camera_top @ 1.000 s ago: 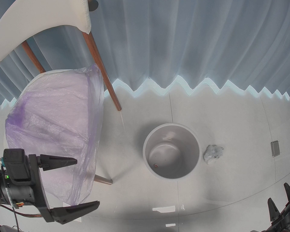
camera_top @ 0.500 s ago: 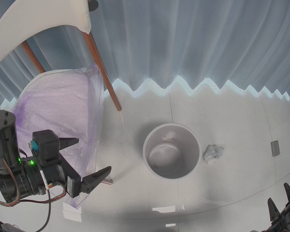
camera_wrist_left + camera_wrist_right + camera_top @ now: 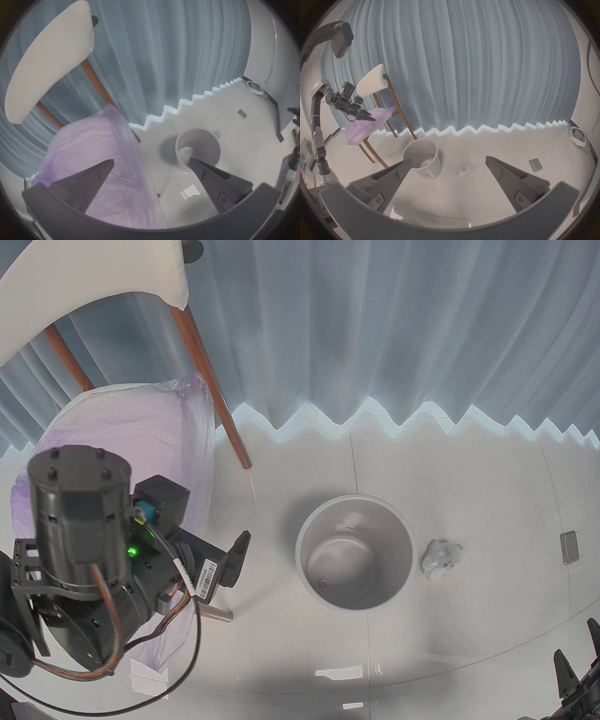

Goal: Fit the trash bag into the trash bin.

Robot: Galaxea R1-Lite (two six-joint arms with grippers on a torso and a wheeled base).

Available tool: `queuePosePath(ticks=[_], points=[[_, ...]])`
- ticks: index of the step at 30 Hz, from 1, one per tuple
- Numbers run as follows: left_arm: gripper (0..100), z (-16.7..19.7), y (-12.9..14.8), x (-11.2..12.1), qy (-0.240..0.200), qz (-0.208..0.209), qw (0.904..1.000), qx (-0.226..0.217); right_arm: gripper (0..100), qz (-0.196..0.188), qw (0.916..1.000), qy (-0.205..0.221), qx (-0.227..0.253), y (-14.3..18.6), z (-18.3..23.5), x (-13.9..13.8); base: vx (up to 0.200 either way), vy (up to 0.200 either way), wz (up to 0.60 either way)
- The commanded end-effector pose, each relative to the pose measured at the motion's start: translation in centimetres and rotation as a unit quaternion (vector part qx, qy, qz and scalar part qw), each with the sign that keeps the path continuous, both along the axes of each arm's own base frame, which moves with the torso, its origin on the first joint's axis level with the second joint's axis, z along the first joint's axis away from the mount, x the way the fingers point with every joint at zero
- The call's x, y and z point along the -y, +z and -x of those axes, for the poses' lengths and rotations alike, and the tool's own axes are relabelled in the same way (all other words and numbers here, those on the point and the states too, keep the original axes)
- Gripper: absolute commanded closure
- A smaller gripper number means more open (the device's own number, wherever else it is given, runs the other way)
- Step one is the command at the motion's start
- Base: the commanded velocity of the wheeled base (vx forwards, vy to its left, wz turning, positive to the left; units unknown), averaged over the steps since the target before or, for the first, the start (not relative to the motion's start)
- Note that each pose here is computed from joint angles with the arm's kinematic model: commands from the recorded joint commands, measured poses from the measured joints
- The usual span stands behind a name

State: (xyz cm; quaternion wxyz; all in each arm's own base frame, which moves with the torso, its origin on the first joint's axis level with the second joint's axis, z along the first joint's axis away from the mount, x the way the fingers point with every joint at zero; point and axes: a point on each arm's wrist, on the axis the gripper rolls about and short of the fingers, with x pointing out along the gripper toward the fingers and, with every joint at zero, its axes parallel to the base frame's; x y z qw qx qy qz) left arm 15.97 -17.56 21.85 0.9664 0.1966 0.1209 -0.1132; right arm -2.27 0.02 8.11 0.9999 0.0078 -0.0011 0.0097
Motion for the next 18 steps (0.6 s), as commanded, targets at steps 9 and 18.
queuePosePath(ticks=[9, 18], points=[[0, -2.4, -3.2, 2.5, 0.101, -0.052, 0.9935, 0.011, 0, 0.000, 1.0000, 0.000, 0.000, -0.5, 0.0, 0.0, 0.000, 0.000, 0.00], [0, -3.0, -3.9, 2.8, 0.134, -0.070, 0.9884, 0.019, 0, 0.001, 1.0000, 0.000, 0.000, -0.5, 0.0, 0.0, 0.000, 0.000, 0.00]])
